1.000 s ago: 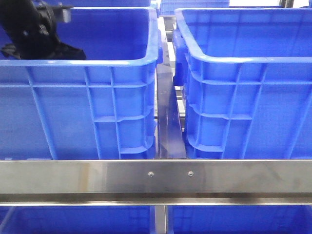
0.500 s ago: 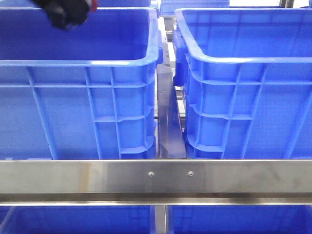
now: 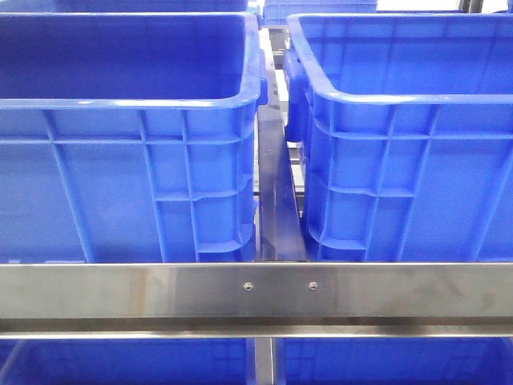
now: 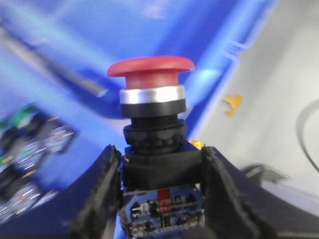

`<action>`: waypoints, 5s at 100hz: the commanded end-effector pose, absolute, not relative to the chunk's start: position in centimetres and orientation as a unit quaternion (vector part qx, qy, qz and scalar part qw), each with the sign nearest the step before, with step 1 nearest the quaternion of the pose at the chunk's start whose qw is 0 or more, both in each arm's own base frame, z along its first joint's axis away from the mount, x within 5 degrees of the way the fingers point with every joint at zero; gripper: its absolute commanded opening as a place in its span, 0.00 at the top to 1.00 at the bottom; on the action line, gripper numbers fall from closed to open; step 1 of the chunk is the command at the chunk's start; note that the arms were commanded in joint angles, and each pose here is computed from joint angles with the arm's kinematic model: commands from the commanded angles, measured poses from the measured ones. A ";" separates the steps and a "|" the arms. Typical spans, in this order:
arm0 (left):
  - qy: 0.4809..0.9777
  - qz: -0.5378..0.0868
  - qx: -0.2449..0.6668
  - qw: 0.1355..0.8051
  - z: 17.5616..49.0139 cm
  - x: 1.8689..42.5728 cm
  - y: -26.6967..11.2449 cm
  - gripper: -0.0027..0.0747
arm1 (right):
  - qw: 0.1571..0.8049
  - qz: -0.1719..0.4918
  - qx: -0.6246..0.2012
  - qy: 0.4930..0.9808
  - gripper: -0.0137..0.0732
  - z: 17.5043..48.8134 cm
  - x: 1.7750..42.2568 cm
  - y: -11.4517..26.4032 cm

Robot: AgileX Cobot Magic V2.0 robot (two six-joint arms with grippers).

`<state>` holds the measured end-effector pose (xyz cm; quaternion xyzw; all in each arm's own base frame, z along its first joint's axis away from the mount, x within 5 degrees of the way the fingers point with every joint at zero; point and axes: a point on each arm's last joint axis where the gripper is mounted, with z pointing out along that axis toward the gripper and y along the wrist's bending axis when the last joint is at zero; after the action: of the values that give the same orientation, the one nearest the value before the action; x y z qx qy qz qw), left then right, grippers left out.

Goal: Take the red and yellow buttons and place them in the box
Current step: 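Close the left gripper on the red button and lift it, then hand the red button from the left gripper to the right gripper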

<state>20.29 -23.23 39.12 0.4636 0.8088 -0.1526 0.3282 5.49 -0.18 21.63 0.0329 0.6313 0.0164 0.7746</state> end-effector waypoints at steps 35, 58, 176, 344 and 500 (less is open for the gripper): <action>0.772 -0.186 0.485 0.367 41.4 17.9 -24.1 0.99 | 0.832 0.015 0.032 0.553 0.92 25.4 4.3 -0.2; 0.772 -0.186 0.485 0.367 41.4 17.9 -24.1 0.99 | 0.811 0.017 0.031 0.584 0.92 31.2 3.1 -0.1; 0.772 -0.186 0.485 0.367 41.4 17.9 -24.1 0.99 | 0.577 0.214 0.092 0.783 0.23 38.1 9.1 2.1; 0.772 -0.186 0.485 0.367 41.4 17.9 -24.1 0.99 | 0.311 0.581 -0.049 0.750 0.59 34.6 20.2 11.7; 0.845 -0.126 0.277 0.440 43.2 21.5 -12.1 0.28 | 0.372 0.535 -0.005 0.759 0.73 34.5 21.7 9.8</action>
<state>22.35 -13.82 41.55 0.3151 0.8603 -0.1157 0.3836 21.86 9.79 32.47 0.0001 0.7869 0.5085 0.3497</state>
